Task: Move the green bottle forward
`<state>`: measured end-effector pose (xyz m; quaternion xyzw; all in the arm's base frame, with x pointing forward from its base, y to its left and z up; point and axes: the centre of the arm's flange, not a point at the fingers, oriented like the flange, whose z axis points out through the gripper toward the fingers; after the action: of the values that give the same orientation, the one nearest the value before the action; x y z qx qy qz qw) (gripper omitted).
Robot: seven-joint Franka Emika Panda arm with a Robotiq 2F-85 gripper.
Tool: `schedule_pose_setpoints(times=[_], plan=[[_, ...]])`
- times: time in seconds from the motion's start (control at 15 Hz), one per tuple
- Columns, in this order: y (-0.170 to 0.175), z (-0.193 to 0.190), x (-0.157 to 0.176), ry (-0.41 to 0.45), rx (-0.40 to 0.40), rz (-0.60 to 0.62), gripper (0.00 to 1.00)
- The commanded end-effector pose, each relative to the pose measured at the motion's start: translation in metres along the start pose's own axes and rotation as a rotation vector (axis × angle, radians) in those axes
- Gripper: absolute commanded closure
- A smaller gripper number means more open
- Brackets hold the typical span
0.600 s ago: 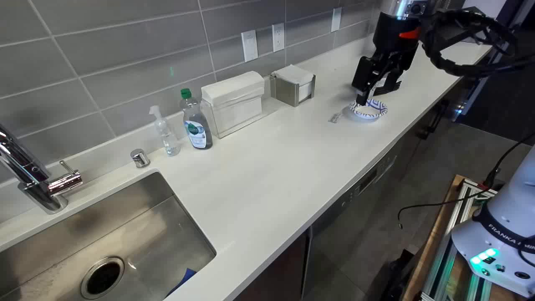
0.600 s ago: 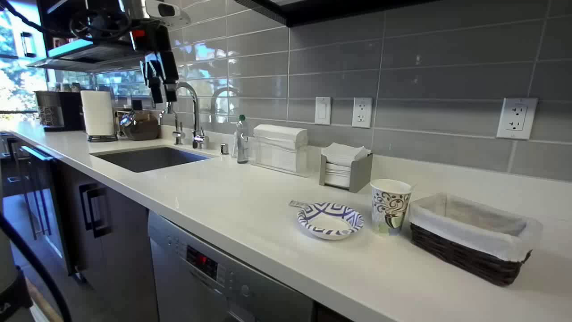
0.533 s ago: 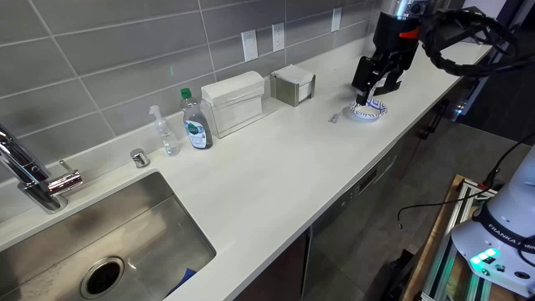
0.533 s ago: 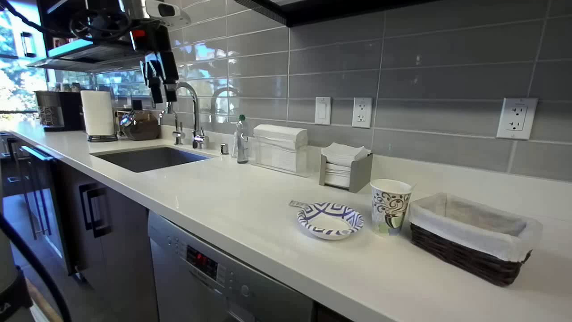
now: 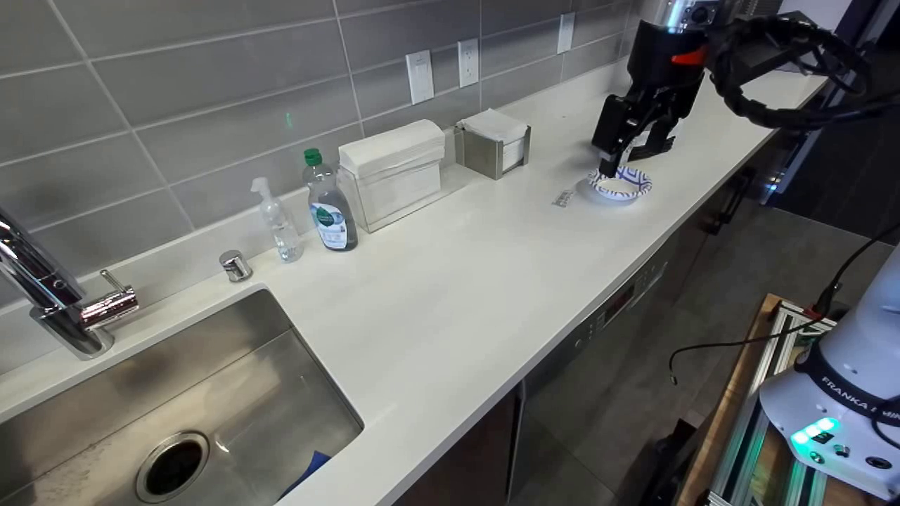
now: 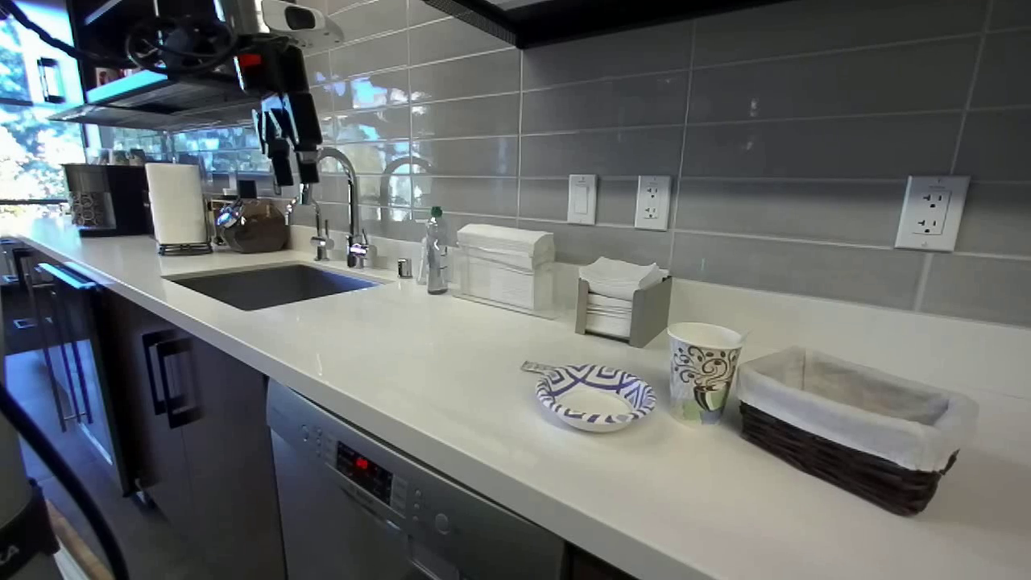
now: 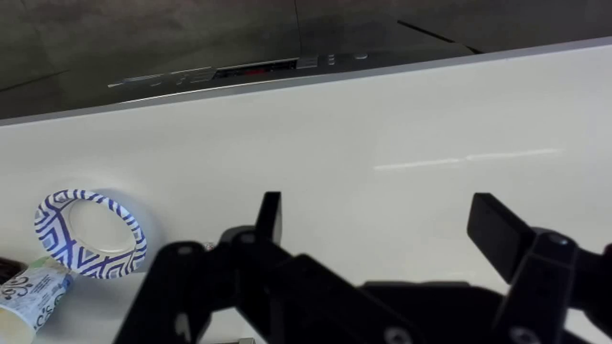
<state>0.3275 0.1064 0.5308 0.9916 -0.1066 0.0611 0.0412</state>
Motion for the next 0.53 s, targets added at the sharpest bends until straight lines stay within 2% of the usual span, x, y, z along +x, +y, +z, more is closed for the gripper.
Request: schedule_pose_setpoints(times=[0.0, 0.13, 0.47], plan=[[-0.006, 0.002, 0.006, 0.030, 0.018, -0.036, 0.00], [-0.025, 0.005, 0.023, 0.091, 0.070, -0.131, 0.00], [-0.075, 0.013, 0.075, 0.318, 0.200, -0.331, 0.00]])
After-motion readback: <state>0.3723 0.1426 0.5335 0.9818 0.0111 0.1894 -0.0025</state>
